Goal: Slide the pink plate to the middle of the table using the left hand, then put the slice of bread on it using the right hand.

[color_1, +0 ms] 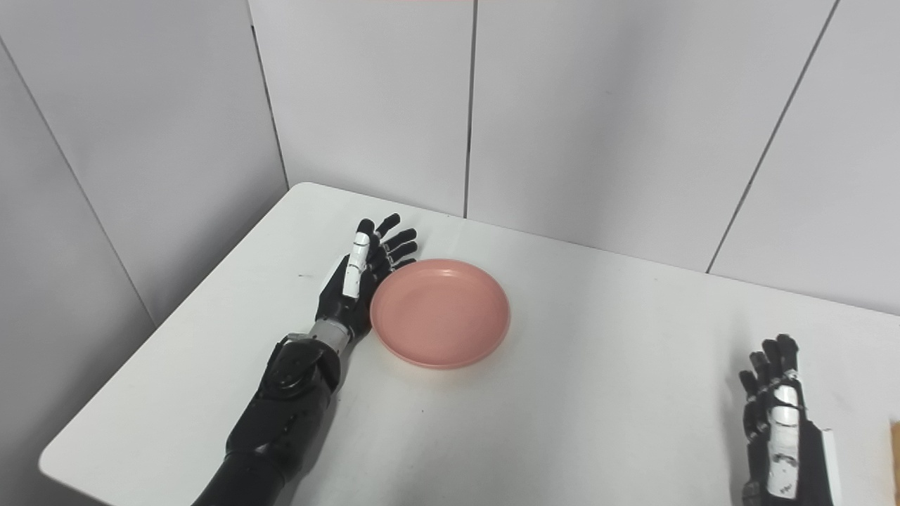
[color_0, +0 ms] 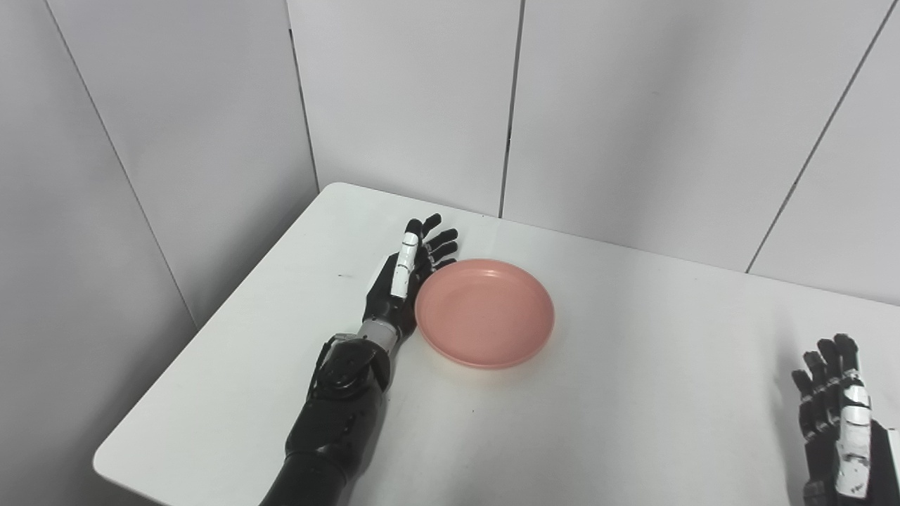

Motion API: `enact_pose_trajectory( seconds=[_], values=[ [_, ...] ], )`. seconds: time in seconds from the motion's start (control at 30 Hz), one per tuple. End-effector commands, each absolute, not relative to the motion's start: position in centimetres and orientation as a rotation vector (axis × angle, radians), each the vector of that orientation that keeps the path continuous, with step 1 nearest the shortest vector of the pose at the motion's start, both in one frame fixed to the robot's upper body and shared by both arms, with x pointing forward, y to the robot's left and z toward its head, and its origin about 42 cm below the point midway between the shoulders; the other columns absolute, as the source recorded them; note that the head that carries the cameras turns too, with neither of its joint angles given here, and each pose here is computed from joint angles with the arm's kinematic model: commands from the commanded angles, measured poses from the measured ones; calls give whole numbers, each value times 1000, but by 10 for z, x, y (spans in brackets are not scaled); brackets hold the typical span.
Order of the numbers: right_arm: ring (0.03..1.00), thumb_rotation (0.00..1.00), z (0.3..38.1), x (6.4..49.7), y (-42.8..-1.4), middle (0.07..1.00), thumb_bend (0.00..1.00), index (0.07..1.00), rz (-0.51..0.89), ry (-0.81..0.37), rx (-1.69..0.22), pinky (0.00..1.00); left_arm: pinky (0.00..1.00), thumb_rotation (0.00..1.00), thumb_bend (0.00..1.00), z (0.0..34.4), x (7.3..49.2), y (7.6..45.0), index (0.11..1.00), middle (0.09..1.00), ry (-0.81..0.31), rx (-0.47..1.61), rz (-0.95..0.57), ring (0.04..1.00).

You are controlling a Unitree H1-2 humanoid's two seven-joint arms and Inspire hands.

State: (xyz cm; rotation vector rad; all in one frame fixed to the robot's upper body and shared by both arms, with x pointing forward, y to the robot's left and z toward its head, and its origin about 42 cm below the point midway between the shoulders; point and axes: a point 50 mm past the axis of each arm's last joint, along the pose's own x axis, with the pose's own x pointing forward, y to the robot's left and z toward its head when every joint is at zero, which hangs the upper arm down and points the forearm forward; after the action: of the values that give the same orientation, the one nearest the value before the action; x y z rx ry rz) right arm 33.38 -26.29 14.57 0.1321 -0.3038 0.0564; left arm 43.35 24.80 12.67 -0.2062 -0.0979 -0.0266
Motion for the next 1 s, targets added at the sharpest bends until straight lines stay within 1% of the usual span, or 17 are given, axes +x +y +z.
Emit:
enact_pose_trajectory(
  seconds=[0.0, 0.17, 0.33, 0.47, 0.53, 0.63, 0.77, 0.8, 0.87, 0.97],
  values=[
    [1000, 940, 159, 338, -259, 1000, 483, 1000, 68, -381, 128, 1000, 846, 1000, 765, 127, 432, 237, 906, 871, -96, -208, -45, 886],
    [1000, 925, 160, 339, -257, 1000, 510, 1000, 64, -378, 137, 1000, 840, 1000, 756, 128, 427, 224, 908, 899, -95, -223, -62, 896],
    [1000, 931, 163, 337, -254, 1000, 492, 1000, 62, -383, 143, 1000, 852, 1000, 754, 128, 421, 214, 906, 913, -92, -246, -86, 903],
    [1000, 919, 167, 334, -251, 1000, 518, 1000, 68, -378, 137, 1000, 867, 1000, 744, 131, 414, 204, 904, 919, -93, -261, -117, 906],
    [1000, 937, 168, 335, -250, 1000, 574, 1000, 70, -376, 139, 1000, 869, 1000, 749, 133, 412, 199, 905, 921, -96, -262, -132, 905],
    [1000, 925, 170, 333, -247, 1000, 629, 1000, 66, -364, 143, 1000, 875, 1000, 756, 135, 409, 194, 907, 922, -102, -267, -161, 907],
    [1000, 908, 171, 330, -243, 996, 667, 1000, 61, -341, 124, 1000, 883, 1000, 768, 136, 405, 190, 906, 921, -100, -280, -192, 909],
    [987, 900, 171, 329, -242, 982, 681, 991, 57, -338, 117, 1000, 884, 1000, 766, 136, 404, 190, 907, 920, -98, -284, -193, 909],
    [974, 894, 171, 329, -240, 971, 694, 981, 54, -335, 112, 1000, 884, 1000, 761, 136, 402, 189, 907, 918, -96, -293, -194, 909],
    [956, 897, 170, 329, -235, 961, 666, 968, 51, -338, 110, 1000, 880, 1000, 748, 137, 398, 187, 905, 914, -92, -294, -201, 903]
  ],
)
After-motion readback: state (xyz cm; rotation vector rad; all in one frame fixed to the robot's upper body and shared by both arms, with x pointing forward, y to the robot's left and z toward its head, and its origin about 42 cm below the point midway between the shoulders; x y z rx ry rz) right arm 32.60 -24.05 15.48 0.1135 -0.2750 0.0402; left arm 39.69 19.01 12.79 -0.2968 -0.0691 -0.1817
